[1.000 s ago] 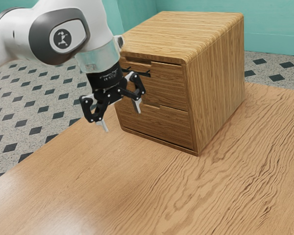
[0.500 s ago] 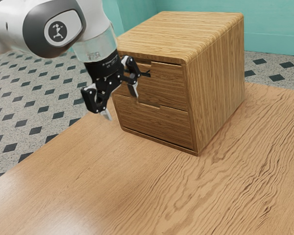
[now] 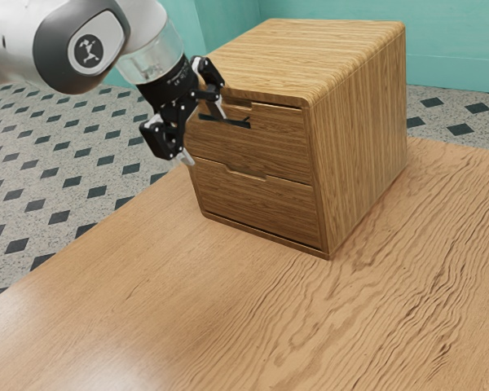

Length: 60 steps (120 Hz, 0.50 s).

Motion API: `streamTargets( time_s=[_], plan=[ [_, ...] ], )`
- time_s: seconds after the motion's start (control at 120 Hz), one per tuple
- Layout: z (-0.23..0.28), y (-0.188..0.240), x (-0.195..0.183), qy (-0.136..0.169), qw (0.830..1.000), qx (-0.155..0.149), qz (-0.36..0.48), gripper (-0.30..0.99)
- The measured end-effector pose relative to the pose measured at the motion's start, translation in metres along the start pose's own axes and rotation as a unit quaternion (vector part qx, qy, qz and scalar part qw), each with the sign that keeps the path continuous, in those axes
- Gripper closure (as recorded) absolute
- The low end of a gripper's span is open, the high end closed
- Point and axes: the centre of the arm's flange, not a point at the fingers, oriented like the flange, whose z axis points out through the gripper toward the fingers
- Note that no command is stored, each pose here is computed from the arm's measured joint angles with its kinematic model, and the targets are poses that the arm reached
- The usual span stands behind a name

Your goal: Pull the drawer handle with one arm to open the drawer

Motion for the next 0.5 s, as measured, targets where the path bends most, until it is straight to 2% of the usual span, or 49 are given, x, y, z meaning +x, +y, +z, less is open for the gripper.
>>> streamTargets(
  time_s=[0.242,0.425,0.5],
  plan=[
    [0.008,0.011,0.028,0.009,1.0,-0.013,-0.026,0.0],
    [0.022,0.023,0.092,0.039,0.997,-0.016,-0.072,0.0],
    [0.029,0.014,0.091,0.047,0.997,-0.011,-0.068,0.0]
  ],
)
